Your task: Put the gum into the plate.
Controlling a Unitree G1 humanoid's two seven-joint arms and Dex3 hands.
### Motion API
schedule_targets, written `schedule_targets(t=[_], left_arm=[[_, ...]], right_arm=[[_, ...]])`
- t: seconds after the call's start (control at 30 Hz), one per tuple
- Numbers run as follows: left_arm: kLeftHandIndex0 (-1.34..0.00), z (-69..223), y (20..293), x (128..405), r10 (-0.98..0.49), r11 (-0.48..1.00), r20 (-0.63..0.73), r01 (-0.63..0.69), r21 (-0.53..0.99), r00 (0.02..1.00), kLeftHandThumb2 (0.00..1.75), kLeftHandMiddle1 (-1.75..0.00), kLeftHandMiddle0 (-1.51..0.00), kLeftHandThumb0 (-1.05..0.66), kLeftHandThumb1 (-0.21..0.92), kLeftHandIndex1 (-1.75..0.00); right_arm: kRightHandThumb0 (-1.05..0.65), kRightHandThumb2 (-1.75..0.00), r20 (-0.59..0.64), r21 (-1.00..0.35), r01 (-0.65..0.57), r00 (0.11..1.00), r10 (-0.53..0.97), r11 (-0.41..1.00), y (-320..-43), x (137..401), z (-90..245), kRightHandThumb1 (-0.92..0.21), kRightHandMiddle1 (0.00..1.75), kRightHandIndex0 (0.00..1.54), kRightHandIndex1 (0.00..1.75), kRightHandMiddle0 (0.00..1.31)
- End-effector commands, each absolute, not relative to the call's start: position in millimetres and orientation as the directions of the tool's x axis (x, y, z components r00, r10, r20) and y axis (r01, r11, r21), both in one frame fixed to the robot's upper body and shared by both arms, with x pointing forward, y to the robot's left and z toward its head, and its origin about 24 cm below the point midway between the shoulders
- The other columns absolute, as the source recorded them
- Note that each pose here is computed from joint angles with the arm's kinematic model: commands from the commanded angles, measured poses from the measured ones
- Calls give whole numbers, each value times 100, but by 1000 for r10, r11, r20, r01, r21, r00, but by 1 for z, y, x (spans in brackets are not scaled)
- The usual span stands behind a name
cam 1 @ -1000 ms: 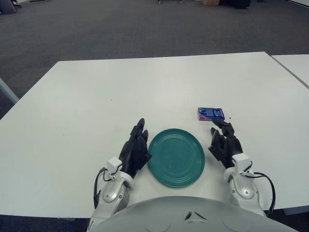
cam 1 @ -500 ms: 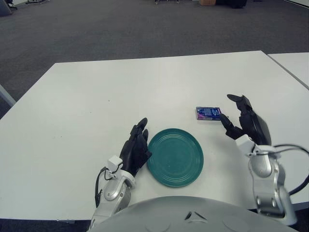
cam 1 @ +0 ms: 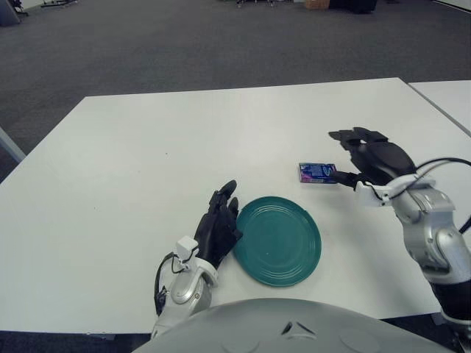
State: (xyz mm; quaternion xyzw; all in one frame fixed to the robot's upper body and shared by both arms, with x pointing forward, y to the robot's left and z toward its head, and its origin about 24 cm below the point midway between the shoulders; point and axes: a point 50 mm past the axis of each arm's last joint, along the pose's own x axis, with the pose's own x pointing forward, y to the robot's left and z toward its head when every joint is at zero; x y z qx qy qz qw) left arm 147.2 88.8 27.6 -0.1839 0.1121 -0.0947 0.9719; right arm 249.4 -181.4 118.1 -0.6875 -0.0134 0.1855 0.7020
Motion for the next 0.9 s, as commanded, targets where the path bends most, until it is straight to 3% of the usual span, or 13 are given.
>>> schedule_targets(t=[0.0,0.37,0.6,0.87], left_arm=[[0,31,84,149,-236,912,-170,157,-380,957,101,-1,-23,-104,92,-63],[-1,33,80,149,-237,909,-175,155,-386,956,101,-1,-24,-105,92,-86],[0,34,78,149,-235,909,-170,154,-388,957,102,0,-23,-105,92,-85],[0,34,78,150,-235,910,-170,156,-383,957,105,0,-23,-104,92,-83]], right_arm=[[-103,-70,-302,-953,-291,903,306,-81,-176,263,117,-92,9,1,0,0],[-105,-80,-416,-909,-366,838,352,-202,-170,263,103,-92,8,0,0,3],[-105,-83,-458,-889,-408,810,366,-209,-167,268,91,-92,19,5,1,0],[-105,-83,-491,-871,-435,786,375,-227,-165,273,82,-92,19,8,2,0]])
